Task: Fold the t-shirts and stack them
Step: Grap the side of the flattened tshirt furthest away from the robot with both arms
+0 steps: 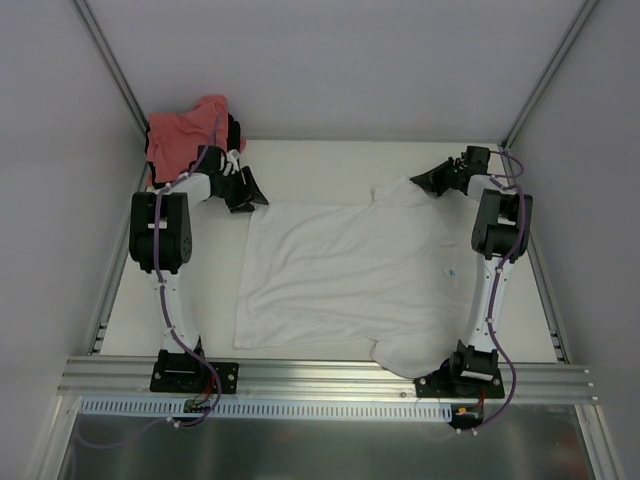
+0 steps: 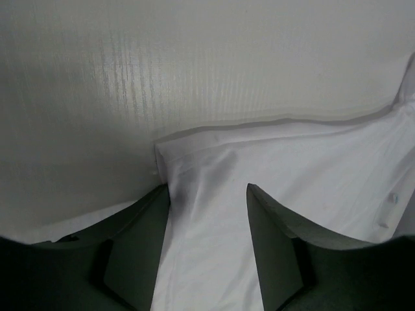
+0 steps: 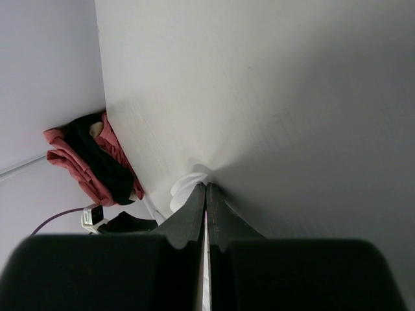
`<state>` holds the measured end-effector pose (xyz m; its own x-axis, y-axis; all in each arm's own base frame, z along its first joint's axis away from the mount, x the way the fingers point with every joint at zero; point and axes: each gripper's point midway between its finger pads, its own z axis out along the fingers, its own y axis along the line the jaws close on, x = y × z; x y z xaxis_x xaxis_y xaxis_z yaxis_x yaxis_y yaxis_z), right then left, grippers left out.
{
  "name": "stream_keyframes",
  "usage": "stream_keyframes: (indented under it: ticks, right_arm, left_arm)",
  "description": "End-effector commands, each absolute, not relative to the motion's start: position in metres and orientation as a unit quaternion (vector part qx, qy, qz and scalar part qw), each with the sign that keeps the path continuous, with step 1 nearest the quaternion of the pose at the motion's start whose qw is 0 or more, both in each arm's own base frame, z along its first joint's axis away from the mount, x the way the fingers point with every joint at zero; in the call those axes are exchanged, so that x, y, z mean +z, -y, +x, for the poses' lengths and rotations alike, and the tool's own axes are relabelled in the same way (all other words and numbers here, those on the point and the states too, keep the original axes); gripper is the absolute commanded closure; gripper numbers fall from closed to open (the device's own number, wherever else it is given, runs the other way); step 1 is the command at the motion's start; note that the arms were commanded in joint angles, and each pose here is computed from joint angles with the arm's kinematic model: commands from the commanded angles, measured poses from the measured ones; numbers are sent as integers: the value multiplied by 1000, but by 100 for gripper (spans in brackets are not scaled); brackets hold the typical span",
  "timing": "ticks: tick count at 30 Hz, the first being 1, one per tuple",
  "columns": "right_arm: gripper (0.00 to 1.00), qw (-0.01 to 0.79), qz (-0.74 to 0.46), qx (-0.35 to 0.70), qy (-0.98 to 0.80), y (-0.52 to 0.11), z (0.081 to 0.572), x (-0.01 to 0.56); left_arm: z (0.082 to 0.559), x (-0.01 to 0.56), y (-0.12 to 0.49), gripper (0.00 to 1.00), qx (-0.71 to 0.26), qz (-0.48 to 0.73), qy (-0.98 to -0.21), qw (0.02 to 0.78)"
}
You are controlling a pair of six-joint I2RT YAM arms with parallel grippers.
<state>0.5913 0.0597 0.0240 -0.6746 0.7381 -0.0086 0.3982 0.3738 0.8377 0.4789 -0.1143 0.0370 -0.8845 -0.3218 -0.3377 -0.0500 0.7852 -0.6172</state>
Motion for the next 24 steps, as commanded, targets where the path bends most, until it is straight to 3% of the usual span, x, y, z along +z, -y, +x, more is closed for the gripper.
stream_keyframes:
  ticks: [1,3,4,5,11,12,13,24]
  right_arm:
    - [100,228,336,436,-803,-54,601,57]
    - [99,227,335,437,-803,-54,601,57]
    - [100,229,333,438,-803,-54,601,58]
    - [99,228,334,437,-804,-54,601,58]
    - [99,228,328,438,-805,-54,599,57]
    - [99,229,327,438,-806,-54,600,57]
    - [99,228,328,438,-805,-54,601,57]
    - [100,259,310,457,-793,-49,638,75]
  left_arm:
    - [457,14,119,49,-309,-100,-932,162]
    - [458,12,120,64,-309,-99,-932,163]
    - [458,11,119,79,-307,-99,-932,164]
    - [460,11,120,83,-307,-98,-932,167]
    - [472,15,116,87,-297,-103,-931,187]
    - [476,18,116,90,-295,-102,-930,195]
    - [479,20,116,100,-294,-105,-928,202]
    - [541,39,113,100,-292,-109,-916,253]
